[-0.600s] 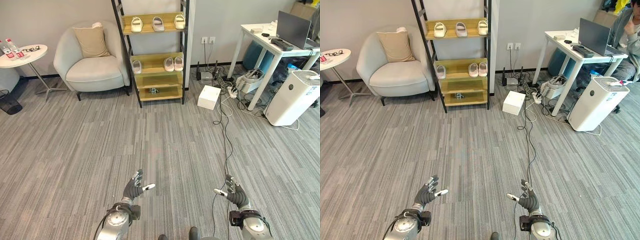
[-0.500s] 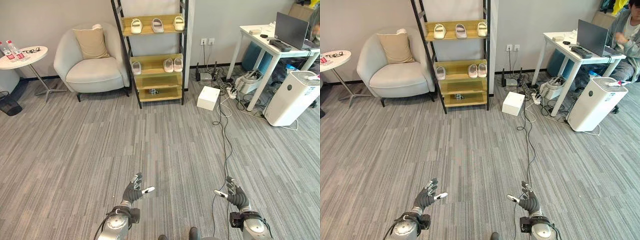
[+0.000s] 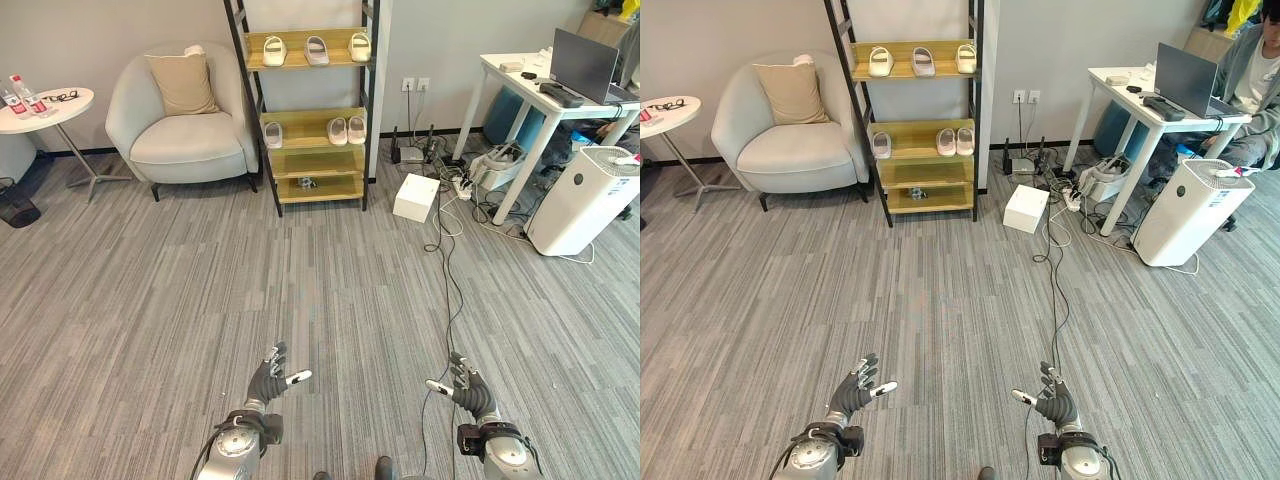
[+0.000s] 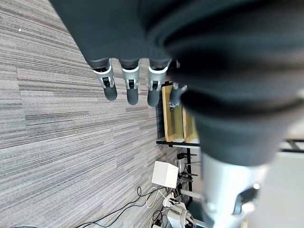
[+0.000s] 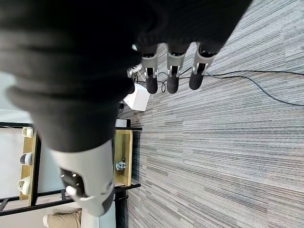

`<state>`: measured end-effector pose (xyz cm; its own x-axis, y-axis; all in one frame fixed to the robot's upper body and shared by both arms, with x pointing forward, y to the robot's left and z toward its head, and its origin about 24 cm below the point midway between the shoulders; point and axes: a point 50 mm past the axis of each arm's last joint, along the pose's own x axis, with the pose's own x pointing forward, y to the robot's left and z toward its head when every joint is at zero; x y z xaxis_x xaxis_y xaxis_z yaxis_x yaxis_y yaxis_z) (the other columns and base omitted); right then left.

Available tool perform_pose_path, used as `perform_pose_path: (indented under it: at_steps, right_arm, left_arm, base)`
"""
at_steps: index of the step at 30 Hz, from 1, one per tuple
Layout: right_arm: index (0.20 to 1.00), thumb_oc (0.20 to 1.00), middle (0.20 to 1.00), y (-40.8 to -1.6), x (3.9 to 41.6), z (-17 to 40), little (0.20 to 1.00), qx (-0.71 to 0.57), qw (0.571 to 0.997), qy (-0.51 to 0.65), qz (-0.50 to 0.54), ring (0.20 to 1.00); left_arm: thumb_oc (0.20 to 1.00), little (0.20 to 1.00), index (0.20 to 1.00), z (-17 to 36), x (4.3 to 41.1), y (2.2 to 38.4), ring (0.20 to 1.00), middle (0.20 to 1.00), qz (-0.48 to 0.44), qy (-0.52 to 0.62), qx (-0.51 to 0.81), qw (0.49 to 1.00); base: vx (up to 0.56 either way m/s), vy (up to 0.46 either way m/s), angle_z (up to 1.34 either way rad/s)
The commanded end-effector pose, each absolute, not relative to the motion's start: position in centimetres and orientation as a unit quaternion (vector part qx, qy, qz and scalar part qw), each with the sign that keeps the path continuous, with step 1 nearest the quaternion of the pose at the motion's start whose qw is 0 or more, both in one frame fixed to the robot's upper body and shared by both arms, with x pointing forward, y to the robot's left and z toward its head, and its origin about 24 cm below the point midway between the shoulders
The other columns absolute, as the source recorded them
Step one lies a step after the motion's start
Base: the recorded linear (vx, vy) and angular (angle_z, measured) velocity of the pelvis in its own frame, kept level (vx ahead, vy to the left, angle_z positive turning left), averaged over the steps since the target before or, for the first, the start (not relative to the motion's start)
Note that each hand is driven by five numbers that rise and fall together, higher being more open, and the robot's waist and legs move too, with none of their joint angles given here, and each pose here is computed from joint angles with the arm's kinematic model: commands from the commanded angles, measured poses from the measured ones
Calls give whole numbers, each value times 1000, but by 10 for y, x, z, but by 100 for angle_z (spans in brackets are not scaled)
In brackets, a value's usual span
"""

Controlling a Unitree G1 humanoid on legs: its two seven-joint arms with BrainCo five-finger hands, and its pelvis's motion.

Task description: Arrange the slippers neatly on the shoe rack.

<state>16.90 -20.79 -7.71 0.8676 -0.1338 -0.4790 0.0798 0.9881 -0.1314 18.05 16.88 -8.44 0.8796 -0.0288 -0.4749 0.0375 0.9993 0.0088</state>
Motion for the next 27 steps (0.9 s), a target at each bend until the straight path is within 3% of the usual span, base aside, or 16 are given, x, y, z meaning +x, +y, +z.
perform_pose_path:
  at_steps: [1,27]
  right_arm:
    - [1000,1000,1000,-205,189,-65,1000,-61,975,209,-50,1000]
    - [1000,1000,1000,-200,191,-63,1000,-42,977,203,-38,1000]
  left_arm:
    - [1000,1000,1000,-68,202,169,1000,1000,-22,194,-7,981]
    - [1000,1000,1000,-67,205,168,1000,1000,-18,191,-7,981]
  base:
    - [0,0,0]
    - [-2,2,3]
